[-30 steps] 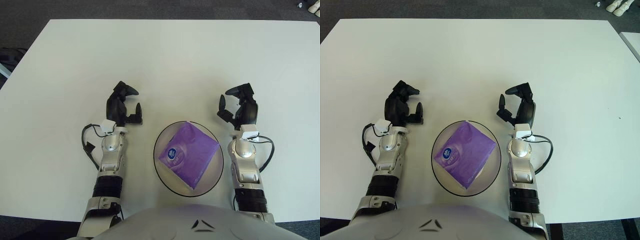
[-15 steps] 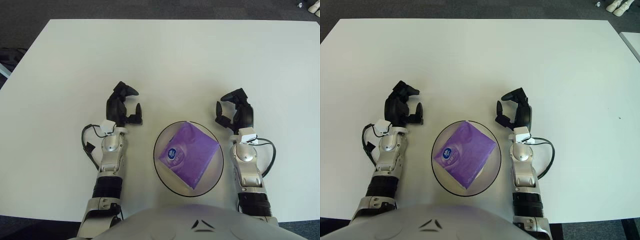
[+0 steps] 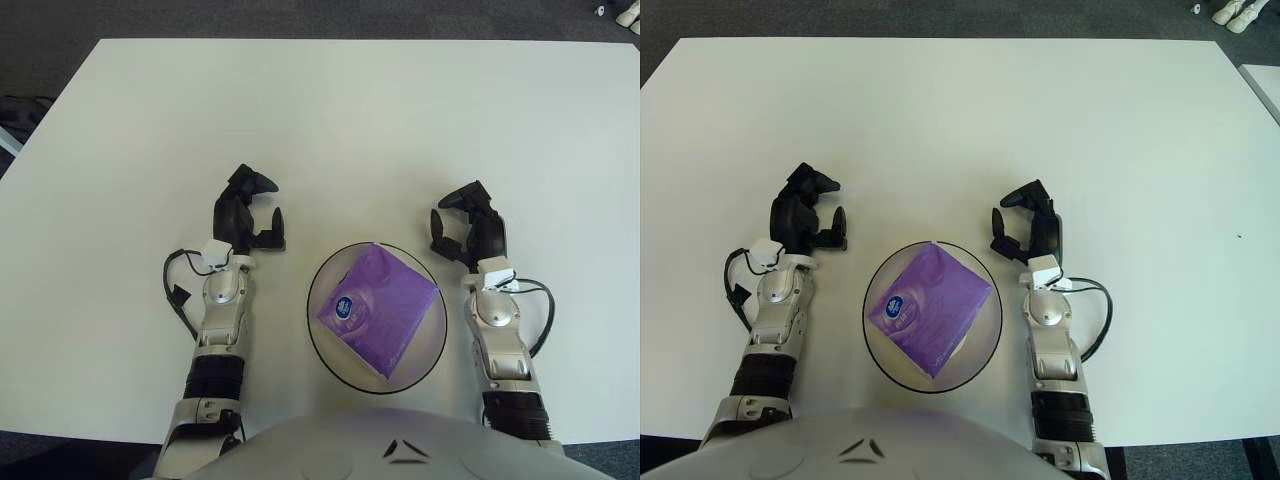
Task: Put the tissue paper into the plate.
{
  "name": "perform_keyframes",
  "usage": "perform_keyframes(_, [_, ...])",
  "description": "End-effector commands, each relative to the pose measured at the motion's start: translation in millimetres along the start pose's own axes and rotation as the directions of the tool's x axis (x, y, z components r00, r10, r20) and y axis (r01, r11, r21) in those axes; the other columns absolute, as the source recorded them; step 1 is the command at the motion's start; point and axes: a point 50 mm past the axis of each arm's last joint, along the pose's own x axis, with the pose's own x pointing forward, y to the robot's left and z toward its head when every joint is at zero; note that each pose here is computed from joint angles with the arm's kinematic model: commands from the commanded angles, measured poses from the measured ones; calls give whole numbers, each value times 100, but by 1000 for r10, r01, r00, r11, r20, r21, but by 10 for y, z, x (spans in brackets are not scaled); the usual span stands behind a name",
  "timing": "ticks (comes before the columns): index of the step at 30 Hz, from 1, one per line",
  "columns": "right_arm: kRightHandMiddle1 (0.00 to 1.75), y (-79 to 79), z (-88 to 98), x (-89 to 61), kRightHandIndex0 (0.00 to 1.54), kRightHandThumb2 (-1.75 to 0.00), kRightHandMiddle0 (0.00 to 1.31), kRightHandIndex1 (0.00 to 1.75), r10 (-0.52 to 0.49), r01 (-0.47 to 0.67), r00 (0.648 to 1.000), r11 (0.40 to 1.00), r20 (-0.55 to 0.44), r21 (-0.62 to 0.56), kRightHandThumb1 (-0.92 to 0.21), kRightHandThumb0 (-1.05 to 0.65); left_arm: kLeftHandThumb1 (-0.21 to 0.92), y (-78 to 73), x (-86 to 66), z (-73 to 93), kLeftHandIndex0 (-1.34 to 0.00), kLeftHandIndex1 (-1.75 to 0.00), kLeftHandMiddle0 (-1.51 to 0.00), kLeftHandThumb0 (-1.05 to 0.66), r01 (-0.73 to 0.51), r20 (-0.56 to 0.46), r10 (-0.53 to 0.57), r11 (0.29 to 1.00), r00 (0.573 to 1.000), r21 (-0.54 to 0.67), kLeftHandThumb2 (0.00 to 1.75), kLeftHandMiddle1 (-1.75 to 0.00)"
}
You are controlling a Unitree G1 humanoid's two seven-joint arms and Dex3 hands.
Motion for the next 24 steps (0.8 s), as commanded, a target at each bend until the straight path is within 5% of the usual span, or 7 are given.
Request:
perform_keyframes(1, [175, -26, -54, -52, 58, -105, 44, 127, 10, -11, 999, 1000, -30, -24, -54, -41, -1, 63, -166, -254, -60, -175, -88, -1, -30, -137, 32, 999, 990, 13, 170, -175])
perform_keyframes(24, [175, -42, -75, -87, 53, -86, 33, 122, 29, -31, 999, 998, -46, -49, -68, -38, -5, 68, -156, -234, -64, -174, -91, -1, -20, -136, 21, 1000, 990, 7, 175, -175])
